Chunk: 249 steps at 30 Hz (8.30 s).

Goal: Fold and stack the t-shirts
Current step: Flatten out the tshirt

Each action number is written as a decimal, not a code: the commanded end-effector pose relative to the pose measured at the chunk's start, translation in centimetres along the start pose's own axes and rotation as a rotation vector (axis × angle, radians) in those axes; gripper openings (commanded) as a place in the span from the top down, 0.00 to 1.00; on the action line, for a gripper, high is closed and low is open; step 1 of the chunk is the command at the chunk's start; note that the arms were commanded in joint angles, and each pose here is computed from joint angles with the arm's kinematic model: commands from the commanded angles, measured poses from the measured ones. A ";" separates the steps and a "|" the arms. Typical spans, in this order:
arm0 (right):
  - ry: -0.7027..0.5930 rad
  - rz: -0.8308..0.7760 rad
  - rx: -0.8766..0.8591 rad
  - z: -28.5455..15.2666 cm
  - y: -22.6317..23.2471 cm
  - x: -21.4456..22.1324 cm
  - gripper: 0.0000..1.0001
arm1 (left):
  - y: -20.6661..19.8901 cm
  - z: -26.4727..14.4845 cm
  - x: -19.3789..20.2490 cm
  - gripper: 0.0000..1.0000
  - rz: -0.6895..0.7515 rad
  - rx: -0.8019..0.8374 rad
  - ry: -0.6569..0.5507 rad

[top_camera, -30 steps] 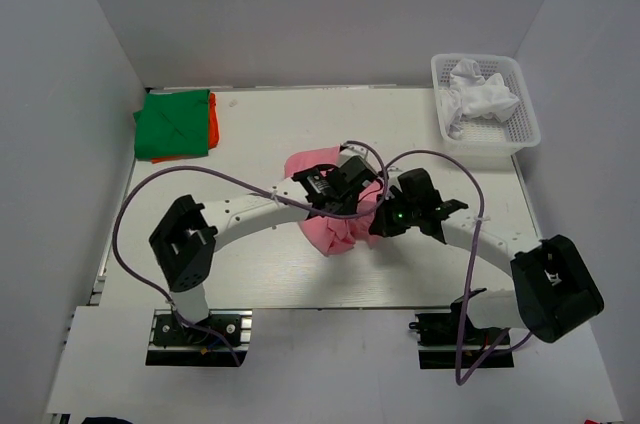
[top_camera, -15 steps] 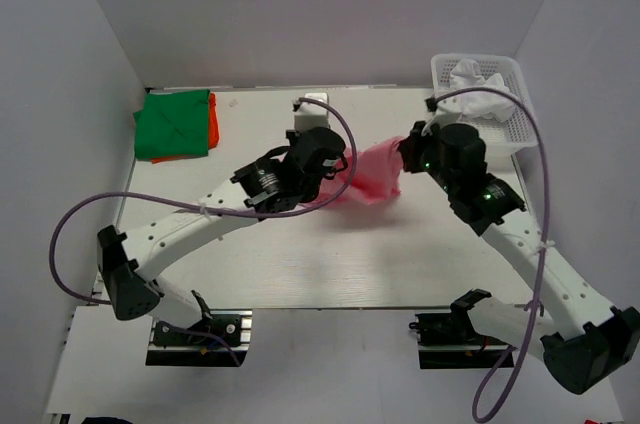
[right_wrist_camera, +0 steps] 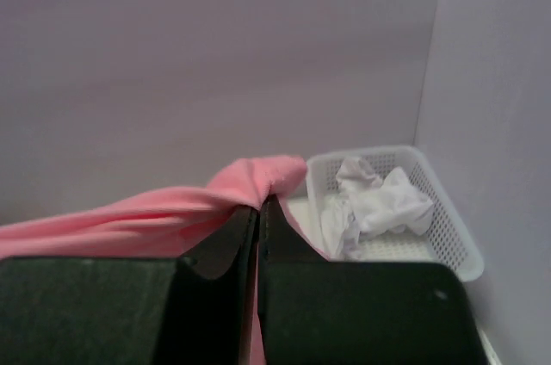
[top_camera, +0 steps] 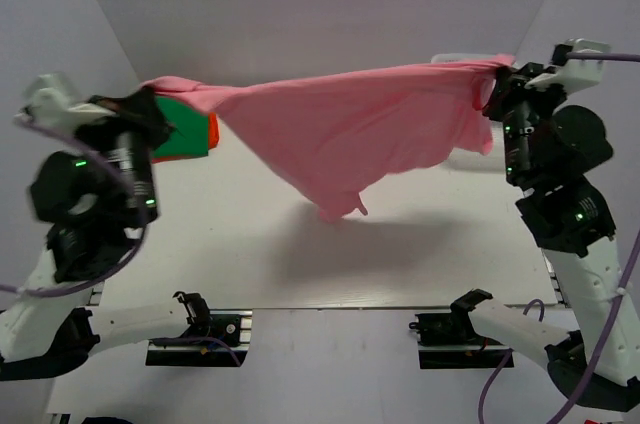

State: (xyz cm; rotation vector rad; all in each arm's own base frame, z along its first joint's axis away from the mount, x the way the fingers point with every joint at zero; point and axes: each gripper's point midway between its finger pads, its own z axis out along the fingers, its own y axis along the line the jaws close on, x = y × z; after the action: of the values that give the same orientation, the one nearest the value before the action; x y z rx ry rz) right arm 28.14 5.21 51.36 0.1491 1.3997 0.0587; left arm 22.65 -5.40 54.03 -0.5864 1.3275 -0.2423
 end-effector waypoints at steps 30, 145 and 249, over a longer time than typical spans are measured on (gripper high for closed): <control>-0.083 -0.169 0.077 23.3 6.7 3.5 1.00 | -6.1 22.4 4.7 1.00 0.431 -0.423 -0.258; 1.208 0.161 -0.027 -2.2 -2.6 48.3 1.00 | 24.7 -8.3 47.2 0.00 0.466 -0.602 1.266; 0.934 0.164 -0.083 -4.7 -3.1 41.7 1.00 | 20.3 -5.7 39.3 1.00 0.364 -0.462 1.052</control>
State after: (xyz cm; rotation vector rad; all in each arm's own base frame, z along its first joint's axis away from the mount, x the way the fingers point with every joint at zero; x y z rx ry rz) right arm 28.23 7.86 5.53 0.1940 2.4417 0.3521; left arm 22.05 -9.90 5.31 -0.5424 2.6771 0.1410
